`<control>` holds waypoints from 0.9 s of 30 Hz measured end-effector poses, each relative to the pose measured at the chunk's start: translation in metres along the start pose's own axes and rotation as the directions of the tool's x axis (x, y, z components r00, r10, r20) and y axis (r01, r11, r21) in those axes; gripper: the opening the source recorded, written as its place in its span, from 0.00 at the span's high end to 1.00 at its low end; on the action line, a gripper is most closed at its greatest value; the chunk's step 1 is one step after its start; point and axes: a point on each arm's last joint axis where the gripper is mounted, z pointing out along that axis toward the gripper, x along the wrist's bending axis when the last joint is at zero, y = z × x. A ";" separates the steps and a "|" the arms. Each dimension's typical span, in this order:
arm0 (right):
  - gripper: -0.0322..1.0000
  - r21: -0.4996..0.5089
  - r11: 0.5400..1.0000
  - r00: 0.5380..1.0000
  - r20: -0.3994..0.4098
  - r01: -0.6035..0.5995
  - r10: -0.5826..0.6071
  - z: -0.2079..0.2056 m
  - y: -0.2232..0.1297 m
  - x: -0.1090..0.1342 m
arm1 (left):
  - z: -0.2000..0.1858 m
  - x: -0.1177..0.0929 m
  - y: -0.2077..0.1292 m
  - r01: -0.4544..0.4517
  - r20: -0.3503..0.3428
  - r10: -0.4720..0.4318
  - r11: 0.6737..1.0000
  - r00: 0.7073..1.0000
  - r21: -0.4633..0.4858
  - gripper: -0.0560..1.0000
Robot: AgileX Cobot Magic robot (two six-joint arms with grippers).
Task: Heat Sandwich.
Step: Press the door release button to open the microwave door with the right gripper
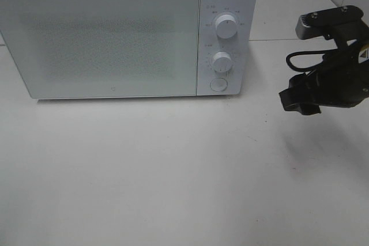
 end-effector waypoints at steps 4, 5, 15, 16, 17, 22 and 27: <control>0.33 0.091 0.996 1.000 0.028 -0.013 0.011 -0.011 0.010 -0.010 | 0.000 0.000 0.000 0.000 0.000 0.000 1.000 1.000 0.000 0.41; 0.33 0.131 0.991 0.999 0.042 -0.019 0.014 -0.019 0.014 -0.014 | 0.000 0.000 0.000 0.000 0.000 0.000 1.000 1.000 0.000 0.41; 0.33 0.191 0.980 0.993 0.117 -0.054 0.032 -0.059 0.024 -0.035 | 0.000 0.000 0.000 0.000 0.000 0.000 1.000 1.000 0.000 0.41; 0.33 0.192 0.980 0.992 0.119 -0.057 0.034 -0.061 0.024 -0.035 | 0.000 0.000 0.000 0.000 0.000 0.000 1.000 1.000 0.000 0.41; 0.33 0.192 0.980 0.992 0.119 -0.057 0.034 -0.061 0.024 -0.035 | 0.000 0.000 0.000 0.000 0.000 0.000 1.000 1.000 0.000 0.41; 0.33 0.224 0.972 0.992 0.122 -0.065 0.038 -0.067 0.020 -0.036 | 0.000 0.000 0.000 0.000 0.000 0.000 1.000 1.000 0.000 0.41; 0.33 0.229 0.971 0.992 0.124 -0.067 0.039 -0.074 0.018 -0.035 | 0.000 0.000 0.000 0.000 0.000 0.000 1.000 1.000 0.000 0.41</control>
